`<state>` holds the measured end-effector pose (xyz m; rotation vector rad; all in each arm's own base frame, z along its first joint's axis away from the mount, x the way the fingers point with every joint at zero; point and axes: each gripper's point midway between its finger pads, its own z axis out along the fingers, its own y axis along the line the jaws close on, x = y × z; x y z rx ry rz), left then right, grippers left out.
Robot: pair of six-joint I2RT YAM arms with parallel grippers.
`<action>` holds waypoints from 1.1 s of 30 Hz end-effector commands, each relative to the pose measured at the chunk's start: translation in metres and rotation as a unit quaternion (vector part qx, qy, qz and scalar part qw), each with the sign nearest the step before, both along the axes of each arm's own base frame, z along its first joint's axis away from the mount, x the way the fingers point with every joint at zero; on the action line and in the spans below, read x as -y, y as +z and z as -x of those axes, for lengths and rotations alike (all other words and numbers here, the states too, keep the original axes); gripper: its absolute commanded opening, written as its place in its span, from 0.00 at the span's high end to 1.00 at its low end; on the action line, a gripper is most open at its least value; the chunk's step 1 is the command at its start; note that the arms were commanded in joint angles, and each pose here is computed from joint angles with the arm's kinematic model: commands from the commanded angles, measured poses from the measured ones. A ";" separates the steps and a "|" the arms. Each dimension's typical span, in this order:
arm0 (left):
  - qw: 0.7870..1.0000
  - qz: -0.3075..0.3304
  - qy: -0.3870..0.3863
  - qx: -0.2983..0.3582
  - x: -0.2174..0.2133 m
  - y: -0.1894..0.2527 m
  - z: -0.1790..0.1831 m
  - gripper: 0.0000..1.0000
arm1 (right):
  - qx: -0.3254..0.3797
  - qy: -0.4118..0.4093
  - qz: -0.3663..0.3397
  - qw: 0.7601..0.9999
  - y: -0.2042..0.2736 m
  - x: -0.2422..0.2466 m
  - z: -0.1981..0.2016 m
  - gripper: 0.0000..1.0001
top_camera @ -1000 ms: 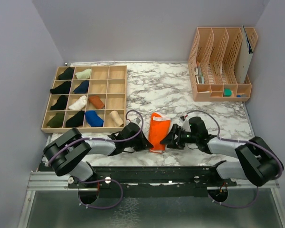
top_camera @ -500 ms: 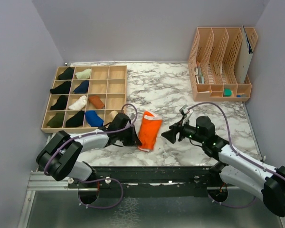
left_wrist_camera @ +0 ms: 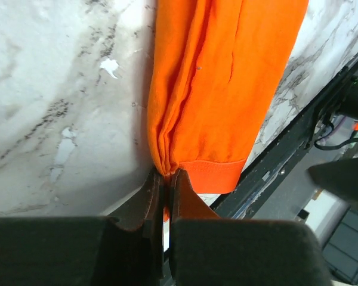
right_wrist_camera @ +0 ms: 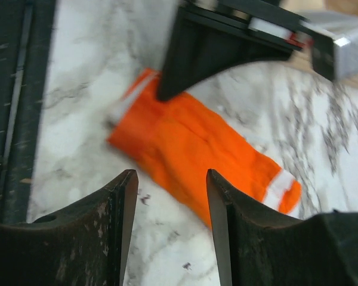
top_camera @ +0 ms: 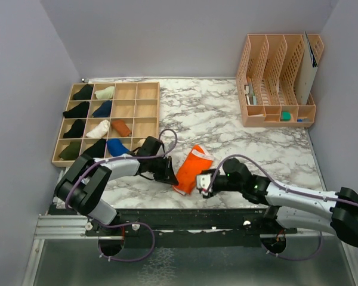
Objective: Roll the underwear
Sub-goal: Roll the underwear to the center of the board.
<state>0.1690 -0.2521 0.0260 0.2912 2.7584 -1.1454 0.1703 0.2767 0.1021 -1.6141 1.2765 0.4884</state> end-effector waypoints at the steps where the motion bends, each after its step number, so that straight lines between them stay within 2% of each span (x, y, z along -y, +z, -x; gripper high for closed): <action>1: 1.000 0.014 -0.006 -0.023 -0.001 -0.001 -0.003 1.00 | 0.071 0.093 0.039 0.992 -0.021 -0.011 0.033 0.48; 7: 0.999 0.024 -0.016 -0.036 0.002 -0.001 0.000 1.00 | 0.103 0.121 0.071 0.985 -0.050 -0.019 0.054 0.48; 18: 0.999 0.017 -0.025 -0.042 -0.002 -0.004 0.001 1.00 | 0.184 0.087 0.092 0.975 -0.067 -0.024 0.028 0.46; 33: 0.998 0.020 -0.008 -0.062 -0.003 -0.011 -0.004 1.00 | 0.161 0.113 0.097 0.976 -0.088 -0.029 0.039 0.51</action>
